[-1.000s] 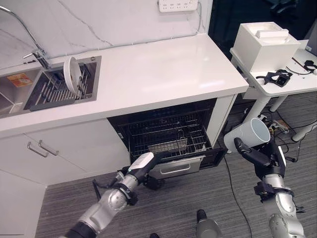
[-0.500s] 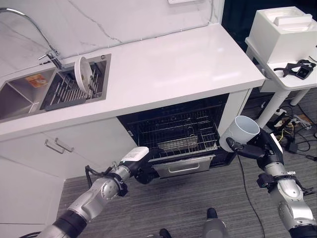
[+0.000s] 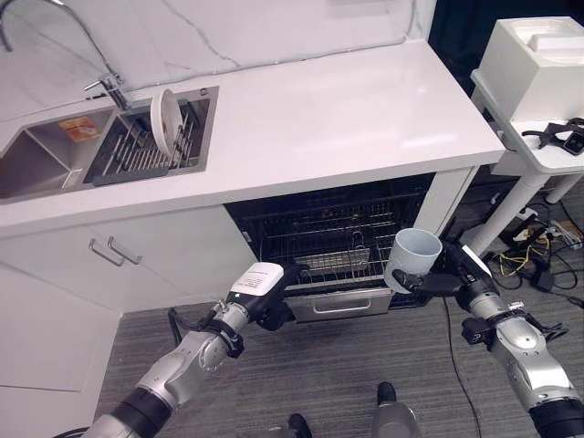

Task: Place the dishes in the dishwasher.

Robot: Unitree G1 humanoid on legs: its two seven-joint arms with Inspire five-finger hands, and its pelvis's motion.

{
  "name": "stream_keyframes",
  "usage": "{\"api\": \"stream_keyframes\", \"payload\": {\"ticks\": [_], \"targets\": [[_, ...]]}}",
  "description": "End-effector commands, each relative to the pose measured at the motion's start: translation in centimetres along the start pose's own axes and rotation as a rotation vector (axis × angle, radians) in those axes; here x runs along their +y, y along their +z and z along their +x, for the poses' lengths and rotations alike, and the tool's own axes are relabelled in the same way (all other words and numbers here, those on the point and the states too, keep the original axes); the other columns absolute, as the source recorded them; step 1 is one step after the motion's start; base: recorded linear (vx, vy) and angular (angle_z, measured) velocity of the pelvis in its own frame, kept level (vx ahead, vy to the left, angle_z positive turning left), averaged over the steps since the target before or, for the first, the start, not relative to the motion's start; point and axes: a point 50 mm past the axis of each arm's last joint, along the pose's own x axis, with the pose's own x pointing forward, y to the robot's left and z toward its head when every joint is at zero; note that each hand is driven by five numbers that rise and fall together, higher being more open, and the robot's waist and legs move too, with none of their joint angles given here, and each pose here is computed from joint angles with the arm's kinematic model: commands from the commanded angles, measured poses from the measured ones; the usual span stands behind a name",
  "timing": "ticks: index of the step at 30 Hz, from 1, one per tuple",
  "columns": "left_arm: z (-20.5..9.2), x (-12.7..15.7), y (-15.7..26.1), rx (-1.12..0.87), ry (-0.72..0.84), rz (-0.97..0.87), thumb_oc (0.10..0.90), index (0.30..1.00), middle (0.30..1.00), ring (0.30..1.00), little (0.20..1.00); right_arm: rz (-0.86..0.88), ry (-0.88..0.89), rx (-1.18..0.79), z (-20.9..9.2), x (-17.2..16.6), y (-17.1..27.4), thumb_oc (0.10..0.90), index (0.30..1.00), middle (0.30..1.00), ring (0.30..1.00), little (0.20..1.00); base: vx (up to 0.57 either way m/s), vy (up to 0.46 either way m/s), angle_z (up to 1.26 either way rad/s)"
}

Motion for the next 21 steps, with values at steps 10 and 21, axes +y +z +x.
{"api": "stream_keyframes", "payload": {"ticks": [10,21], "targets": [[2.1,6.8,2.3,-0.226,0.058,0.246,0.800,0.900,0.900,0.900,0.900,-0.113,0.003,-0.332,4.2,-2.4,10.4,0.400,0.300,0.300,0.300,0.300,-0.03,0.009,0.10],[1.5,6.8,1.3,-0.180,0.056,0.263,0.800,0.900,0.900,0.900,0.900,-0.015,0.108,-0.428,3.3,0.6,12.0,0.400,0.300,0.300,0.300,0.300,0.00,0.004,0.01]]}}
